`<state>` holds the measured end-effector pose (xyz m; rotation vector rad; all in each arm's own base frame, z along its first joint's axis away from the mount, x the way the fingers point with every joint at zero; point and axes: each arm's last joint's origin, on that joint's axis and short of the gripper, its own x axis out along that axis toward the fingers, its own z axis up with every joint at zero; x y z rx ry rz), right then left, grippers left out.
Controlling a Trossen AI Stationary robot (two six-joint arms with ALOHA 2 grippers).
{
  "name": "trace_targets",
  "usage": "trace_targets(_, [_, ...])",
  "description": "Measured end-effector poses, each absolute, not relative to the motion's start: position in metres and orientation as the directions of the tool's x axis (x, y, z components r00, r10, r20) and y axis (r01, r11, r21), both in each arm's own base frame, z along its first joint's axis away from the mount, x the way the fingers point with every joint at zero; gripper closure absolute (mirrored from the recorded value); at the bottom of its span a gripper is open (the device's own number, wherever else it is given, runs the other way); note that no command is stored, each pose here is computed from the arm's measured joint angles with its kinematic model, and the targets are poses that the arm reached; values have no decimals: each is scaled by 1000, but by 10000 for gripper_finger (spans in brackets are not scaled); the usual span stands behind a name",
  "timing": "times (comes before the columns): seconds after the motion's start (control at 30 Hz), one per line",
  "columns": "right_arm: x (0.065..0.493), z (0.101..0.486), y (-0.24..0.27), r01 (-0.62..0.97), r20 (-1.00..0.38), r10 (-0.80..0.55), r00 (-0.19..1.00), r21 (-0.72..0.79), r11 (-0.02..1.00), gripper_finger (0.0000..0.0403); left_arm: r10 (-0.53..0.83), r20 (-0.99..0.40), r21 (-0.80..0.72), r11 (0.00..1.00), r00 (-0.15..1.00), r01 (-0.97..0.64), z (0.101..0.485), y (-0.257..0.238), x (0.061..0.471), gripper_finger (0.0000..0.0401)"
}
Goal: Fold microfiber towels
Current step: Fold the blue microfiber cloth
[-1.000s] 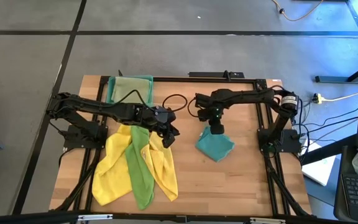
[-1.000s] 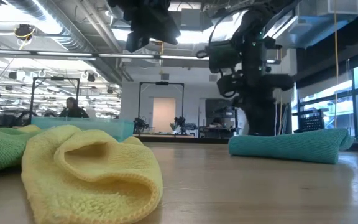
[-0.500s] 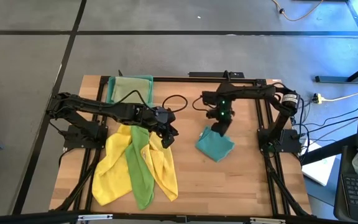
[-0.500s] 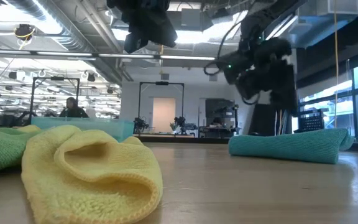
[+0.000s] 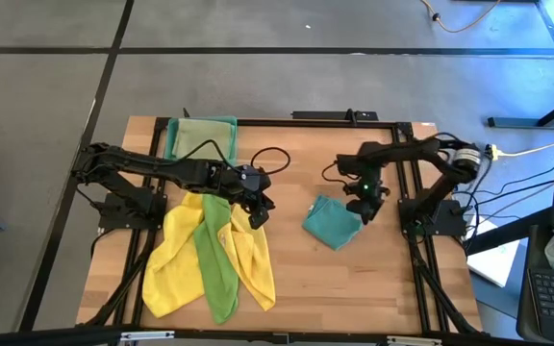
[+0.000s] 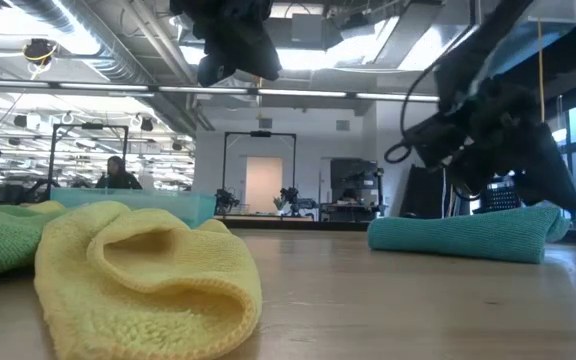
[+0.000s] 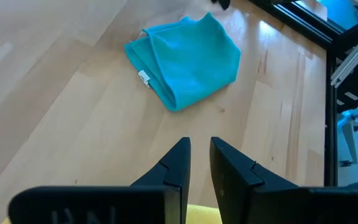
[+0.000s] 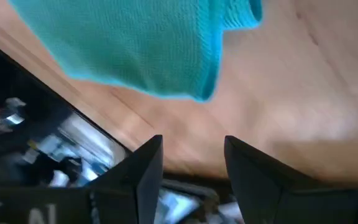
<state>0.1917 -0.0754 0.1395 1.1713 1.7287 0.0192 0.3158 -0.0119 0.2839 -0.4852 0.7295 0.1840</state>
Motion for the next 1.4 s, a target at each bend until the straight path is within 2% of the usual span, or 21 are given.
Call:
trace_targets(0.17, [178, 133, -70, 732, -744, 653, 137, 520, 439, 228, -5, -677, -355, 878, 736, -321, 284, -12, 316, 348])
trace_targets(0.3, [171, 129, -66, 759, -743, 628, 230, 541, 363, 207, -5, -676, -357, 877, 736, -322, 284, -12, 316, 348])
trace_targets(0.5, [158, 119, -60, 826, -774, 603, 194, 460, 325, 146, -5, -676, -363, 872, 737, -327, 284, -12, 316, 348])
trace_targets(0.6, [154, 116, -58, 828, -772, 608, 186, 456, 327, 117, -5, -676, -365, 871, 737, -330, 284, -12, 316, 348])
trace_targets(0.7, [156, 113, -58, 804, -751, 617, 234, 506, 312, 101, -5, -676, -365, 871, 737, -329, 284, -12, 316, 348])
trace_targets(0.9, [168, 113, -64, 739, -740, 581, 338, 591, 324, 98, -3, -676, -368, 868, 737, -334, 284, -11, 316, 348])
trace_targets(1.1, [171, 114, -65, 710, -739, 565, 366, 615, 344, 100, -3, -676, -382, 857, 737, -347, 284, -11, 316, 348])
trace_targets(1.27, [172, 114, -65, 694, -721, 583, 374, 635, 340, 122, 15, -673, -381, 850, 739, -364, 284, -8, 316, 348])
trace_targets(1.4, [172, 115, -64, 685, -671, 630, 392, 670, 286, 152, 23, -673, -392, 836, 739, -383, 284, -5, 316, 348])
